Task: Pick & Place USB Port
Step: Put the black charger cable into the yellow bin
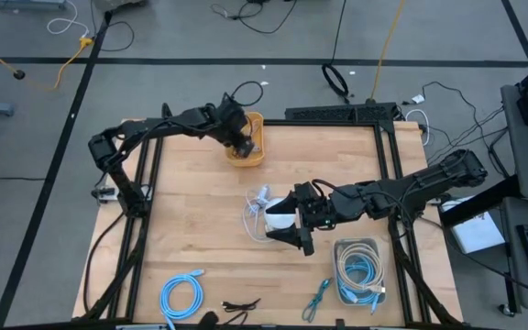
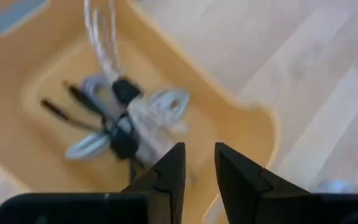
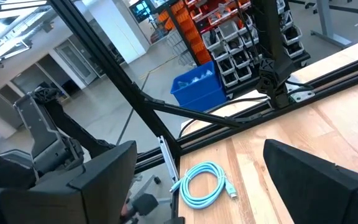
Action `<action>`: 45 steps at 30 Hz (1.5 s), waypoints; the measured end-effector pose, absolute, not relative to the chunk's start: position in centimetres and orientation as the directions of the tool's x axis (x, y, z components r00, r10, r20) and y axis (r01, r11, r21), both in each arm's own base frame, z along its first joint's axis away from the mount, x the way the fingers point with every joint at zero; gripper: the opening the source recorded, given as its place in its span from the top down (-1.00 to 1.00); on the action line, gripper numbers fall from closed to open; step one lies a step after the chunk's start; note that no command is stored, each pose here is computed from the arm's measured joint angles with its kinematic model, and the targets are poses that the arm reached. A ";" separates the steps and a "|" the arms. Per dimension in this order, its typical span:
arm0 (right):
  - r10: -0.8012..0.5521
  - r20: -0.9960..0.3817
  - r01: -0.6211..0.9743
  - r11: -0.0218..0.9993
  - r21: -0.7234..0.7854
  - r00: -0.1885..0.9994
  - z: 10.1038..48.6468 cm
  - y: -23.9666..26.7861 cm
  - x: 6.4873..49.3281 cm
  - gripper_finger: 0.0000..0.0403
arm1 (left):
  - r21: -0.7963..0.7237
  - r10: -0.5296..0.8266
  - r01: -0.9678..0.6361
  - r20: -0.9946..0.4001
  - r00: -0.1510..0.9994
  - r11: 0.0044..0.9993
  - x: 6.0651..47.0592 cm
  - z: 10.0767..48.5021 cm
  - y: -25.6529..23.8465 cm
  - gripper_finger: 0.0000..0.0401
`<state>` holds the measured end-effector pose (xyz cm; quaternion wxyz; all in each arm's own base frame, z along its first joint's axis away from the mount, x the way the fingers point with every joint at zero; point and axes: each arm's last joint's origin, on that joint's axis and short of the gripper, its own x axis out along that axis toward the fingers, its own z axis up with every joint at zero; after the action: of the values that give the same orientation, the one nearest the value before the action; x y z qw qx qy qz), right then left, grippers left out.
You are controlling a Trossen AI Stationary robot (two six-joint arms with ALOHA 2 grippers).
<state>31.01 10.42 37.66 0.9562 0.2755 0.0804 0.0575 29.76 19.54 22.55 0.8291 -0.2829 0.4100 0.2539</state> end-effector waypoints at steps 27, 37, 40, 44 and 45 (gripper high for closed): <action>0.145 -0.121 -0.060 0.845 0.531 0.982 37.8 10.1 30.9 -0.70 | -0.345 0.098 -0.704 -0.857 0.506 0.621 32.2 17.4 19.8 0.89; 0.144 -0.121 -0.059 0.844 0.533 0.982 37.8 10.1 30.9 -0.70 | -0.361 0.118 -0.640 -0.806 0.580 0.679 32.2 20.0 19.1 0.93; 0.144 -0.117 -0.060 0.844 0.533 0.983 37.9 10.1 30.9 -0.70 | -0.346 0.177 -0.619 -0.759 0.626 0.705 31.4 23.0 18.6 0.98; 0.134 -0.114 -0.053 0.844 0.534 0.984 37.9 9.8 31.0 -0.70 | -0.398 0.188 -0.588 -0.694 0.695 0.704 28.9 27.5 17.8 0.94; 0.132 -0.114 -0.052 0.844 0.534 0.985 37.9 9.7 31.0 -0.70 | -0.427 0.146 -0.554 -0.684 0.715 0.715 28.1 28.6 17.1 0.93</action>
<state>31.02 9.71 37.89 0.9573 0.2753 0.0734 0.0480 28.08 17.08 28.58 0.8692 -0.3197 0.3192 0.2013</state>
